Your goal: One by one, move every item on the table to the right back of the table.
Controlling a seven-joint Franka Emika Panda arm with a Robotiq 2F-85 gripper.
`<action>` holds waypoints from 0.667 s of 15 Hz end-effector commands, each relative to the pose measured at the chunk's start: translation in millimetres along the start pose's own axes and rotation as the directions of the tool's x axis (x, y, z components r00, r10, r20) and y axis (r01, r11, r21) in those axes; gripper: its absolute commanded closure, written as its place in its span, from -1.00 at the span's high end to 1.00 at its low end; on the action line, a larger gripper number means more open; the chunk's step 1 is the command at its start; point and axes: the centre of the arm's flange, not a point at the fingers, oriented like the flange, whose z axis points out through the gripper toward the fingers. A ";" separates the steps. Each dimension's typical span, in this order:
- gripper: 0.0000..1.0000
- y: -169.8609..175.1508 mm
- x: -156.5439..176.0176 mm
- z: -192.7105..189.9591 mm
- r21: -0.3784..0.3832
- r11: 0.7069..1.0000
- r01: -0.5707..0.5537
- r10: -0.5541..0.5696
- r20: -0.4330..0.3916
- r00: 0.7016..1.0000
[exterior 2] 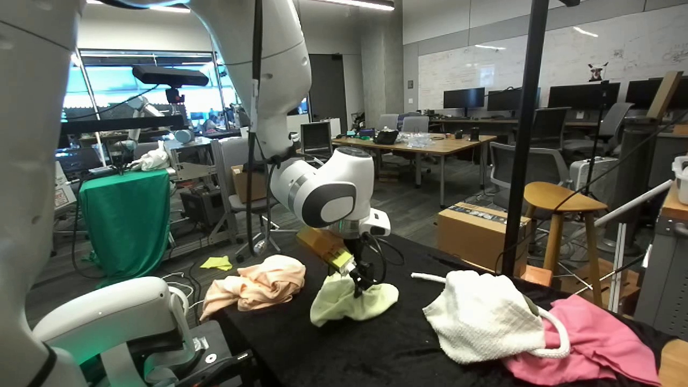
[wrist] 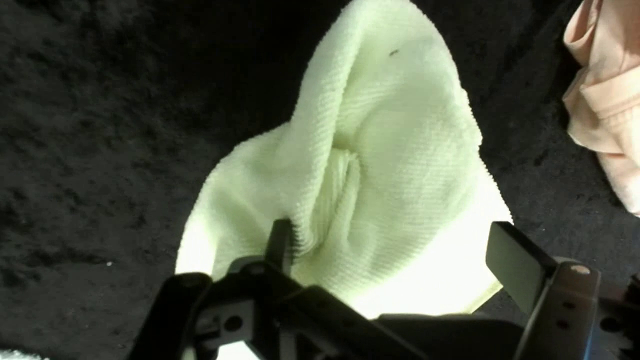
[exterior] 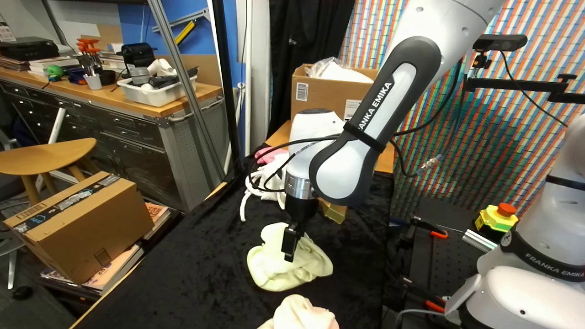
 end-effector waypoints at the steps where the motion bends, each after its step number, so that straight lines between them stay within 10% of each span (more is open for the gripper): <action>1: 1.00 -4.1 7.6 4.8 0.037 0.999 0.032 -0.033 0.028 0.999; 10: 1.00 -18.6 -34.4 44.6 0.049 0.998 0.039 -0.044 0.111 0.993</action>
